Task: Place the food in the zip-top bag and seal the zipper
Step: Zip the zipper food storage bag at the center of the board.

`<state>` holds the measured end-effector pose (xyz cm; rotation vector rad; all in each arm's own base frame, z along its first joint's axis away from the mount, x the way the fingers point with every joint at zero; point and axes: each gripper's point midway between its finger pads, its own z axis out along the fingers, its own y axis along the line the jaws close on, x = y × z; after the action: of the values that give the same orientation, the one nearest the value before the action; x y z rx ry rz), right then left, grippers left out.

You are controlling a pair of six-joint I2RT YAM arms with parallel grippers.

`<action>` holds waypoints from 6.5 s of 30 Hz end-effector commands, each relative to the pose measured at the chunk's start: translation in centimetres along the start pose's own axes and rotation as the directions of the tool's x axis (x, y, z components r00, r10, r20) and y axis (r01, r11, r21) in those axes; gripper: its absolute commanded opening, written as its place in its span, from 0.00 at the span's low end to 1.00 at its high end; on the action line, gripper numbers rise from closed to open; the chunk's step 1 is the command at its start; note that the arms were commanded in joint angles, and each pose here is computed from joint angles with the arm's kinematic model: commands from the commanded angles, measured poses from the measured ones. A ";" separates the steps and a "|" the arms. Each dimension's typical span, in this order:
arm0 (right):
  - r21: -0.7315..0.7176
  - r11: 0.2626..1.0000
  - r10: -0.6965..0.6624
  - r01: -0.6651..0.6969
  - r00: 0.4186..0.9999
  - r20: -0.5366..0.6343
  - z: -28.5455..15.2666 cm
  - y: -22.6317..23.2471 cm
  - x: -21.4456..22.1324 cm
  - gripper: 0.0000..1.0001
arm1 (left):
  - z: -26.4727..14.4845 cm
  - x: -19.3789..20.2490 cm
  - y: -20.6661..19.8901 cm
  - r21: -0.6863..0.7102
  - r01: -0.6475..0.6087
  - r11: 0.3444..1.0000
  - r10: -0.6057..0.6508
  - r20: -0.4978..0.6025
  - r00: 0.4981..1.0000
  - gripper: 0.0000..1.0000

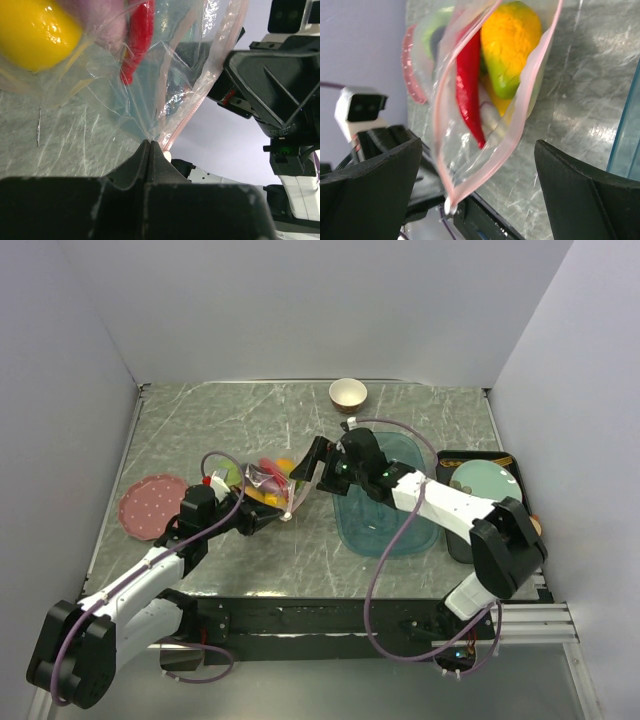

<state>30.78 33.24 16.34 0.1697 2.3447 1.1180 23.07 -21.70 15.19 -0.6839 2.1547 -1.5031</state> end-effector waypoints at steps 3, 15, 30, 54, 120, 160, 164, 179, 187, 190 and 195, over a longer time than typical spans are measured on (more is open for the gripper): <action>-0.031 1.000 -0.001 0.002 0.999 0.038 0.9 1.9 -1.7 0.97 | -0.2 -0.2 -2.8 0.087 -0.067 0.994 0.068 -0.007 0.998 0.01; -0.068 0.998 -0.009 0.014 0.997 0.076 0.3 2.6 -3.2 0.00 | -0.3 0.1 -2.0 0.074 -0.059 0.996 0.060 -0.014 0.998 0.01; -0.080 0.997 -0.012 0.016 0.999 0.049 0.6 3.0 -3.0 0.01 | -0.4 0.0 -2.3 0.095 -0.048 0.994 0.048 -0.003 0.999 0.27; -0.060 0.998 -0.014 0.016 0.999 0.039 -1.4 2.8 -3.1 0.64 | 0.0 -0.1 -2.2 0.088 -0.066 0.994 0.068 -0.016 0.998 0.01; -0.250 0.956 0.097 -0.153 0.970 -0.221 -2.5 5.7 6.9 0.11 | -0.3 -0.1 -2.5 0.111 -0.094 0.989 0.095 0.001 0.996 0.01; -0.236 0.952 0.169 -0.197 0.977 -0.132 -2.0 4.3 4.6 0.10 | -0.8 0.6 -2.3 0.140 -0.088 0.986 0.091 -0.017 0.996 0.01; -0.230 0.954 0.172 -0.194 0.979 -0.112 -2.0 4.1 4.2 0.10 | -0.9 0.6 -2.3 0.137 -0.091 0.986 0.094 -0.014 0.996 0.01; -0.230 0.955 0.174 -0.189 0.981 -0.086 -1.9 3.9 3.1 0.10 | -0.8 0.7 -1.8 0.118 -0.086 0.989 0.089 -0.023 0.996 0.01; -0.227 0.955 0.177 -0.189 0.981 -0.075 -1.9 3.6 2.6 0.11 | -0.7 0.9 -1.7 0.112 -0.089 0.990 0.093 -0.037 0.995 0.01; -0.225 0.956 0.178 -0.189 0.982 -0.070 -1.8 3.5 2.3 0.11 | -0.6 0.9 -1.6 0.104 -0.090 0.990 0.095 -0.047 0.994 0.01; -0.217 0.959 0.175 -0.184 0.983 -0.061 -1.9 3.2 1.9 0.11 | -0.6 1.1 -1.4 0.097 -0.096 0.991 0.102 -0.056 0.993 0.01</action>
<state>25.32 35.51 17.07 0.2646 2.3695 1.5038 22.80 -21.87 16.26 -0.5781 2.0901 -1.5576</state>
